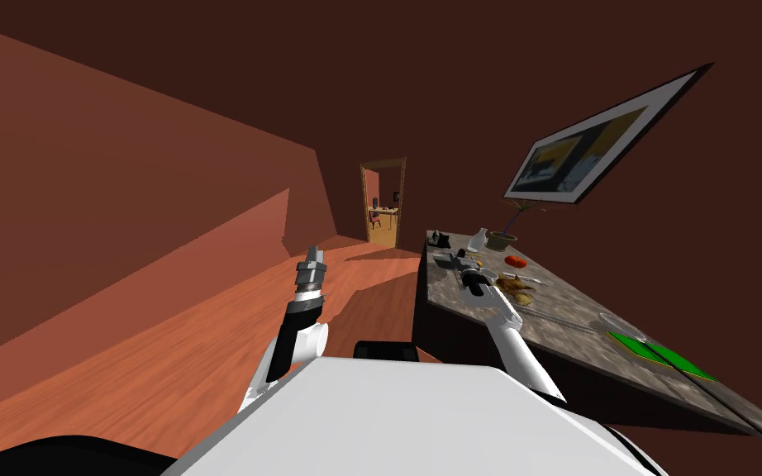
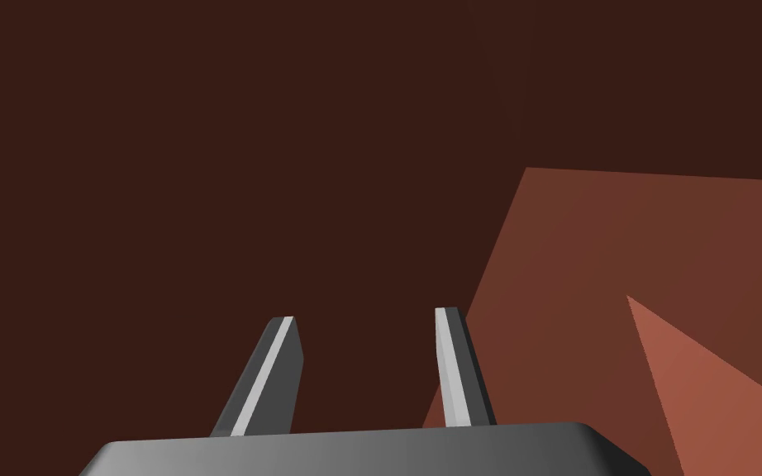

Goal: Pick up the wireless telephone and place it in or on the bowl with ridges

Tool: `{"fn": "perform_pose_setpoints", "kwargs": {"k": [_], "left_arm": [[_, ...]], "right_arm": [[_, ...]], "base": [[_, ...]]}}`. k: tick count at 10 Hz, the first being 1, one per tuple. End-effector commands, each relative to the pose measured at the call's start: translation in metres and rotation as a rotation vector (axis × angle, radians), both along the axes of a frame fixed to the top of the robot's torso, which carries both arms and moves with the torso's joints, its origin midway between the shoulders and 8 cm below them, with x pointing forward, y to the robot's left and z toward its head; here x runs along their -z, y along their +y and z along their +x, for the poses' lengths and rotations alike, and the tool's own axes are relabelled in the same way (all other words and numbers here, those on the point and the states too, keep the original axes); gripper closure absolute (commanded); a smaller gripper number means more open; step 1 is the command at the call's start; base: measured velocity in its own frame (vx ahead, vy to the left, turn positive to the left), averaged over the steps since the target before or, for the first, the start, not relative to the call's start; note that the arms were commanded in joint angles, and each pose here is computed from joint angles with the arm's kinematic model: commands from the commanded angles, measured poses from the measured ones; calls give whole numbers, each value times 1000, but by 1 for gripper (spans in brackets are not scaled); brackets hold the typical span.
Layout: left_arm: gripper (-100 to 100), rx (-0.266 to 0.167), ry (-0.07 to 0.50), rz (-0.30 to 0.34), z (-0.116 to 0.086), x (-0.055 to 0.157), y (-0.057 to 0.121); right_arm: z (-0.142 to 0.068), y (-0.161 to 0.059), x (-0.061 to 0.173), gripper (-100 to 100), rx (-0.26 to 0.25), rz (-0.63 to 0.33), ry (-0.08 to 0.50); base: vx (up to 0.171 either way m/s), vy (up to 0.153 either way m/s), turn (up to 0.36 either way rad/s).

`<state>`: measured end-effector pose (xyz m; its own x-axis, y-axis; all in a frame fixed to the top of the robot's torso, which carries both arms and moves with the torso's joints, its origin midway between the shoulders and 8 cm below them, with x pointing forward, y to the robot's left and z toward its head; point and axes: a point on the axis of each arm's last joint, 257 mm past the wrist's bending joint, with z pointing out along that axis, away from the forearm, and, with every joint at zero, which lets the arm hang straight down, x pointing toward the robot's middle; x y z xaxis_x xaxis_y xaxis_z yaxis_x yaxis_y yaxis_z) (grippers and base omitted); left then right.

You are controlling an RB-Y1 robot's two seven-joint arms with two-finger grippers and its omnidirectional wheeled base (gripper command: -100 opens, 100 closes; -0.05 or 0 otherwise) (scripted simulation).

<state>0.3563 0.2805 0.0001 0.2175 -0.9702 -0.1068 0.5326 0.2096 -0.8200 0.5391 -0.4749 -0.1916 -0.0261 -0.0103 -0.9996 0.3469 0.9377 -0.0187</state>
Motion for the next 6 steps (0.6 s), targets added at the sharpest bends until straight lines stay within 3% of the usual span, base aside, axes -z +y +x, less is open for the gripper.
{"fn": "perform_pose_setpoints", "kwargs": {"k": [1, 3, 4, 5, 6], "left_arm": [[0, 0, 0, 0, 0, 0, 0], [0, 0, 0, 0, 0, 0, 0], [0, 0, 0, 0, 0, 0, 0], [0, 0, 0, 0, 0, 0, 0], [0, 0, 0, 0, 0, 0, 0]], "right_arm": [[0, 0, 0, -100, 0, 0, 0], [0, 0, 0, -100, 0, 0, 0], [0, 0, 0, 0, 0, 0, 0], [19, 6, -17, -100, -56, -7, -34], [17, 0, 0, -100, -46, -2, -1]], "base": [[0, 0, 0], [0, 0, 0], [-7, 2, -20], [-5, 80, -106], [-4, 104, -53]]}}
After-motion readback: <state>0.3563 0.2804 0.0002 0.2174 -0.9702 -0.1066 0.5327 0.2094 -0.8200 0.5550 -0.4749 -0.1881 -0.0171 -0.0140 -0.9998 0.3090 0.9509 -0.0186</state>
